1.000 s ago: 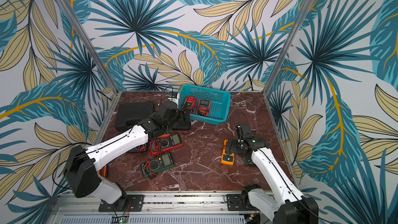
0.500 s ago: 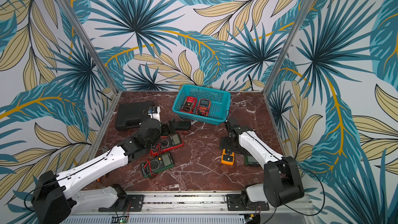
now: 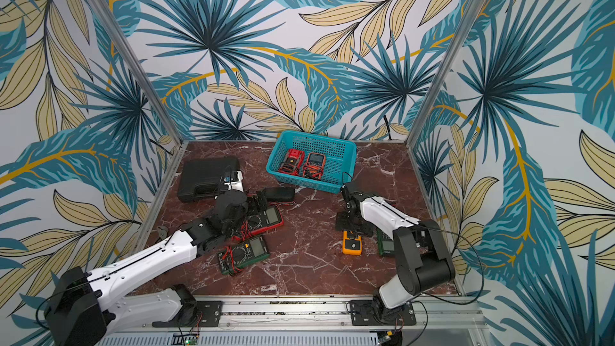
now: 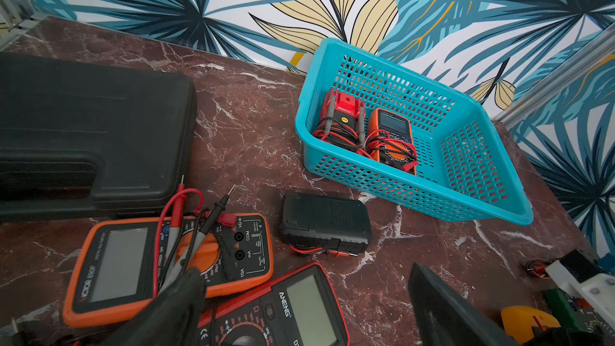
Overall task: Put the multimeter into the basket
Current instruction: Pick up the multimeter from the center of the board.
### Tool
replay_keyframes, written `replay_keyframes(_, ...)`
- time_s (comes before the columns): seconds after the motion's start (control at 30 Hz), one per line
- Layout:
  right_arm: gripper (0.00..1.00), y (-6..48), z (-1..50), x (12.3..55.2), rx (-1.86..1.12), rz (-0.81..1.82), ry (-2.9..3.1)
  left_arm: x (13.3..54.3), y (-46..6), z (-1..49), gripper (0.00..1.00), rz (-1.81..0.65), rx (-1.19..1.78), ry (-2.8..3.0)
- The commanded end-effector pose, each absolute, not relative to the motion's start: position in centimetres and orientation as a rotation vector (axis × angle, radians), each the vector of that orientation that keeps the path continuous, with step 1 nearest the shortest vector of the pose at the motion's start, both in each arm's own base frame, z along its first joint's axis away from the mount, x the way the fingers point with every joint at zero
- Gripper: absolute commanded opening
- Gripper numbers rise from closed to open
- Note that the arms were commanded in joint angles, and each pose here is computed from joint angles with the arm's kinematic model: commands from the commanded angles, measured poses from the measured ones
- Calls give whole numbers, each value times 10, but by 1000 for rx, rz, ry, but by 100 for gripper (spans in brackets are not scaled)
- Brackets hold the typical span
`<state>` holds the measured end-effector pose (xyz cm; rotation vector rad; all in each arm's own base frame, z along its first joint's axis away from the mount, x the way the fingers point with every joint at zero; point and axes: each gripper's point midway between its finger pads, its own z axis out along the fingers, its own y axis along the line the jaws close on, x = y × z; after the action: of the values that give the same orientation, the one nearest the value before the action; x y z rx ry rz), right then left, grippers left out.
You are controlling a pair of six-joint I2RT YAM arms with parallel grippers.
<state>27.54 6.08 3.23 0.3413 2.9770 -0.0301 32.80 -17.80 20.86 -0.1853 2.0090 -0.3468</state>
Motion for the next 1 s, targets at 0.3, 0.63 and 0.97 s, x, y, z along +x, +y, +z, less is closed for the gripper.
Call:
replay_keyframes(0.3, 88, 59, 16, 260, 371, -59, 3019, 334, -175, 203, 100, -350, -223, 2008)
replay_keyframes(0.63, 69, 61, 17, 255, 376, -46, 2999, 335, -175, 197, 100, -343, -221, 2028)
replay_keyframes(0.97, 39, 64, 66, 263, 394, 34, 2837, 332, -170, 195, 100, -322, -233, 2034)
